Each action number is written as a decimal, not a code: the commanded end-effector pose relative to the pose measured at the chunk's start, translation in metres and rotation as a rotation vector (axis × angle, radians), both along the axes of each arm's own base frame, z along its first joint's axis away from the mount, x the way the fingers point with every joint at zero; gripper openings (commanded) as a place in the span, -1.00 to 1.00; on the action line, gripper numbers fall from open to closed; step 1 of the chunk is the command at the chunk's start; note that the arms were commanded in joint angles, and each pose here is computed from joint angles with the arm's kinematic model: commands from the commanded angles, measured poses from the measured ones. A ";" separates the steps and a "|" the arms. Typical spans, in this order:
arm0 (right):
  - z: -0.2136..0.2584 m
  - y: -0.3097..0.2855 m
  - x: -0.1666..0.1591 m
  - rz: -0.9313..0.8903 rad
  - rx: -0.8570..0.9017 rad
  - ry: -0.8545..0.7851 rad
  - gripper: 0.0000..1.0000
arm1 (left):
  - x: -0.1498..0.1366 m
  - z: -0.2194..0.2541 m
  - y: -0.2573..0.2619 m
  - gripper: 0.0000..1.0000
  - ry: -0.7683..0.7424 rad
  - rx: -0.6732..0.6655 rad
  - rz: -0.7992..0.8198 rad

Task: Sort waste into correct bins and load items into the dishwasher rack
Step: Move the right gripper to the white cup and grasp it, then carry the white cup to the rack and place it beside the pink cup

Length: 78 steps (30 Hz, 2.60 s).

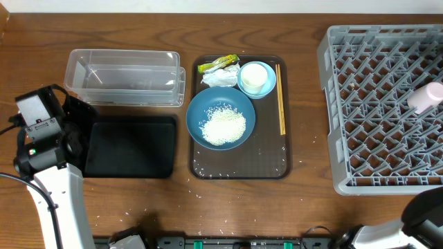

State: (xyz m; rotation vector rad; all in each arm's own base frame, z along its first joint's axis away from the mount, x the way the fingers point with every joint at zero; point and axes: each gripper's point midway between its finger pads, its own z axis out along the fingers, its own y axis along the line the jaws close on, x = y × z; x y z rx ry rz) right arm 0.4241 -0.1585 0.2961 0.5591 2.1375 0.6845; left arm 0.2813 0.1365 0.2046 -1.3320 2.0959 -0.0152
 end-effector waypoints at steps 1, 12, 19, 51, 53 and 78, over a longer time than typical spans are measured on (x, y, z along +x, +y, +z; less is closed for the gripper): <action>0.006 0.065 0.017 0.180 -0.063 -0.033 0.17 | 0.000 0.010 0.004 0.84 -0.018 0.018 0.018; -0.077 0.230 0.054 0.389 -0.334 0.179 0.99 | 0.000 0.010 0.004 0.83 -0.018 0.018 0.018; -0.130 0.311 0.063 0.406 -0.429 0.246 0.75 | 0.000 0.010 0.004 0.84 -0.018 0.018 0.018; -0.219 0.408 0.044 0.470 -0.748 0.279 -0.42 | 0.000 0.010 0.004 0.84 -0.018 0.017 0.018; -0.219 0.408 0.043 0.472 -0.748 0.279 -0.49 | 0.000 0.010 0.004 0.84 -0.018 0.017 0.018; -0.006 0.303 0.061 0.278 -0.577 -0.062 -0.98 | 0.000 0.010 0.004 0.84 -0.018 0.017 0.018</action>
